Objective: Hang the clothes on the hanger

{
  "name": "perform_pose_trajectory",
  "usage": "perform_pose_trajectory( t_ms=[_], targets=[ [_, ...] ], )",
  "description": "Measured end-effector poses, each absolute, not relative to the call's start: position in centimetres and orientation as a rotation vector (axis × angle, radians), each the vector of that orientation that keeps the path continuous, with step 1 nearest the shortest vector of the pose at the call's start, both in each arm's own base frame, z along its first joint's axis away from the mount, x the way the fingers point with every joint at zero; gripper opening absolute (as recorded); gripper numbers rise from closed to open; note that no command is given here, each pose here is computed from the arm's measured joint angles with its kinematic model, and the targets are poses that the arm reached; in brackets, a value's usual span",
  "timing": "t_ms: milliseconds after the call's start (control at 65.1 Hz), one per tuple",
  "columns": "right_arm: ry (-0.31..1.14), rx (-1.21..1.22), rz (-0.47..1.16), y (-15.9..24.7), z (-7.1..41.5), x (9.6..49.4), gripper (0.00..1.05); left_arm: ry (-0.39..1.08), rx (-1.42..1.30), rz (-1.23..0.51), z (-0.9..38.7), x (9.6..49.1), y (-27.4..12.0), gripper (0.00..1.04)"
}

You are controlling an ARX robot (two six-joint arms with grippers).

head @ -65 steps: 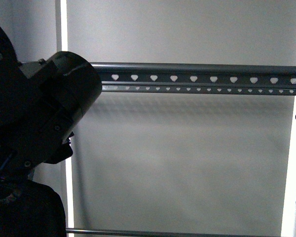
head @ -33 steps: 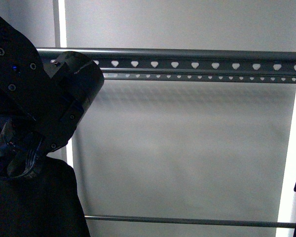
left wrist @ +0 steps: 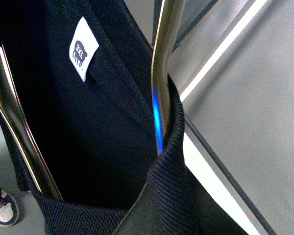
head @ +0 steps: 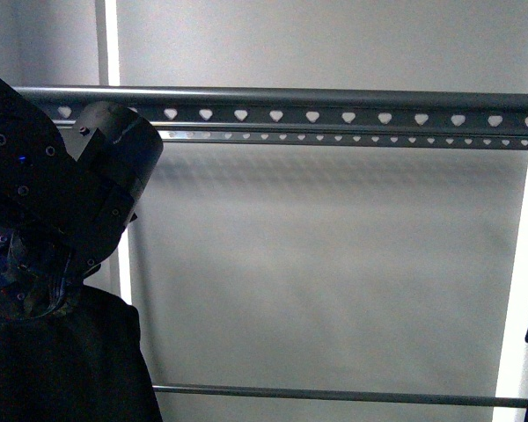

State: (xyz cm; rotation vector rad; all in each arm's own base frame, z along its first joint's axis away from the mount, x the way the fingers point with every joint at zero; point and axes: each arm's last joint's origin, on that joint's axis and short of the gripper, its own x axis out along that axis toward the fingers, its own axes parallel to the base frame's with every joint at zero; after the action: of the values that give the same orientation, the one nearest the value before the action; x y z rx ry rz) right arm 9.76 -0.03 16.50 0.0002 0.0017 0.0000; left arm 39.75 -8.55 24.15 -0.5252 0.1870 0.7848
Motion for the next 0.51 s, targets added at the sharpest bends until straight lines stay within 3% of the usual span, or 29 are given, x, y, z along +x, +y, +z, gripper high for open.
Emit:
perform_pose_trajectory(
  t_ms=[200,507],
  targets=[
    [0.002,0.000,0.000,0.0,16.5,9.8,0.97,0.109,-0.554,0.643,25.8,37.7,-8.3,0.04],
    [0.002,0.000,0.000,0.0,16.5,9.8,0.97,-0.062,-0.517,0.378,31.6,28.3,-7.0,0.04]
  ],
)
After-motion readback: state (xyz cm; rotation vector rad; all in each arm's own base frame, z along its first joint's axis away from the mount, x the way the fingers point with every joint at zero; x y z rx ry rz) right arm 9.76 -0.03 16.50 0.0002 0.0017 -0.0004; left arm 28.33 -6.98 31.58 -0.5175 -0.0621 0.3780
